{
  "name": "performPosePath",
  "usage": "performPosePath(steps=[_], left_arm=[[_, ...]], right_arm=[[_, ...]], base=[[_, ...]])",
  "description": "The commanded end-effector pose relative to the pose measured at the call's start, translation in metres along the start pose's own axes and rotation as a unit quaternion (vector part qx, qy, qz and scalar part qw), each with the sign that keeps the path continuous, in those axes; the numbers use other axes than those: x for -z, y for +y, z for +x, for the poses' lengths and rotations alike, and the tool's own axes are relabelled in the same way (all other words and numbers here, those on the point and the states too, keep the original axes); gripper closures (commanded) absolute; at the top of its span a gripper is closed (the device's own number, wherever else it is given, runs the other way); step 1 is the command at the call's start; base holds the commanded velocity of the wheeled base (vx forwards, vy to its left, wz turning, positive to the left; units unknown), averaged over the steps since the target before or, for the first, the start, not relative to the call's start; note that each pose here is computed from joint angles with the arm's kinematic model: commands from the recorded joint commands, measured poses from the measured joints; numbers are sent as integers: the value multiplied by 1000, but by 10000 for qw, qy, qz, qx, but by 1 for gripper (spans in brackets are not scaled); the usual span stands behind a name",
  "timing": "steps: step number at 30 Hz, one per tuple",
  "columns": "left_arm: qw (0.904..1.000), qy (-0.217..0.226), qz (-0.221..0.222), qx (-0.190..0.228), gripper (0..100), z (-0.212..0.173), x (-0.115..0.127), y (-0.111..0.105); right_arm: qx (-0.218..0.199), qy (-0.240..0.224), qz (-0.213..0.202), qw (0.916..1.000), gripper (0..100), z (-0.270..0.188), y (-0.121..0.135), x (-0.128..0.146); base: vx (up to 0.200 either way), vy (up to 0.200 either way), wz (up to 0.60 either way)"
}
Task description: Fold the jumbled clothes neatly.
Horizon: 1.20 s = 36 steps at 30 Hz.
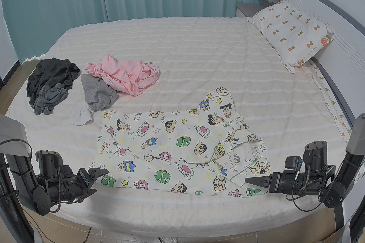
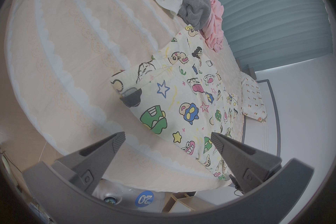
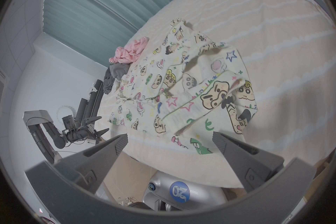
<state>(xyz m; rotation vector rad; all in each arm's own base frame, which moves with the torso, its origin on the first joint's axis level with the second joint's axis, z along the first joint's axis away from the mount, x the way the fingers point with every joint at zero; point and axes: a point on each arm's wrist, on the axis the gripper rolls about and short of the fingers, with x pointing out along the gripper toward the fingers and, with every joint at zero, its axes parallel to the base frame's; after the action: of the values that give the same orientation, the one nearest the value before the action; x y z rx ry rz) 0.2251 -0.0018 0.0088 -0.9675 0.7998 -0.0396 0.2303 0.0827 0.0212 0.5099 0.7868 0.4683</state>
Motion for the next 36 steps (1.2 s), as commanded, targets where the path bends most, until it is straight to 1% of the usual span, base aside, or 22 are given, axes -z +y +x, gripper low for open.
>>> performPosePath(steps=[1,4,7,11,12,14,15,20,23,25,27,28,29,30,31,34,35,36], left_arm=[[10000,-5,-1,2,0,0,0,0],[10000,6,0,-1,0,0,0,0],[10000,10,-3,-7,0,0,0,0],[10000,6,0,-1,0,0,0,0],[10000,6,0,-1,0,0,0,0],[10000,6,0,-1,0,0,0,0],[10000,10,2,-9,0,0,1,0],[10000,5,5,-4,0,0,1,0],[10000,5,5,-4,0,0,1,0],[10000,5,5,-4,0,0,1,0],[10000,5,5,-4,0,0,1,0],[10000,5,5,-4,0,0,1,0],[10000,7,12,4,0,0,1,0],[10000,7,12,4,0,0,1,0],[10000,11,9,-2,0,0,1,0],[10000,7,12,4,0,0,1,-1],[10000,11,9,-2,0,0,1,0],[10000,11,9,-2,0,0,1,0]], right_arm=[[323,173,358,9987,0,21,-33,13],[416,170,453,9980,0,22,-41,14],[418,131,479,9979,0,19,-42,15],[365,86,465,9982,0,19,-43,15],[274,-64,401,9988,0,17,-41,13],[274,-64,401,9988,0,17,-41,13],[51,-400,270,9988,0,13,-31,8],[-360,-983,-32,9945,0,-7,-4,-12],[-506,-1217,-184,9911,0,-16,9,-17],[-489,-1103,-200,9925,0,-16,14,-12],[-479,-1091,-200,9927,0,-15,15,-11],[-383,-896,22,9952,0,-9,21,-1],[-391,-855,183,9954,0,-6,23,2],[-391,-855,183,9954,0,-6,23,2],[-346,-704,562,9953,0,3,26,10],[5,-629,923,9937,0,22,21,19],[80,-637,969,9932,0,24,19,20],[284,-680,1132,9908,0,30,15,23]], base=[[0,0,0],[0,0,0],[0,0,0],[0,0,0],[0,0,0],[0,0,0],[0,0,0],[0,0,0],[0,0,0],[0,0,0],[0,0,0],[0,0,0],[0,0,0],[0,0,0],[0,0,0],[0,0,0],[0,0,0],[0,0,0]])
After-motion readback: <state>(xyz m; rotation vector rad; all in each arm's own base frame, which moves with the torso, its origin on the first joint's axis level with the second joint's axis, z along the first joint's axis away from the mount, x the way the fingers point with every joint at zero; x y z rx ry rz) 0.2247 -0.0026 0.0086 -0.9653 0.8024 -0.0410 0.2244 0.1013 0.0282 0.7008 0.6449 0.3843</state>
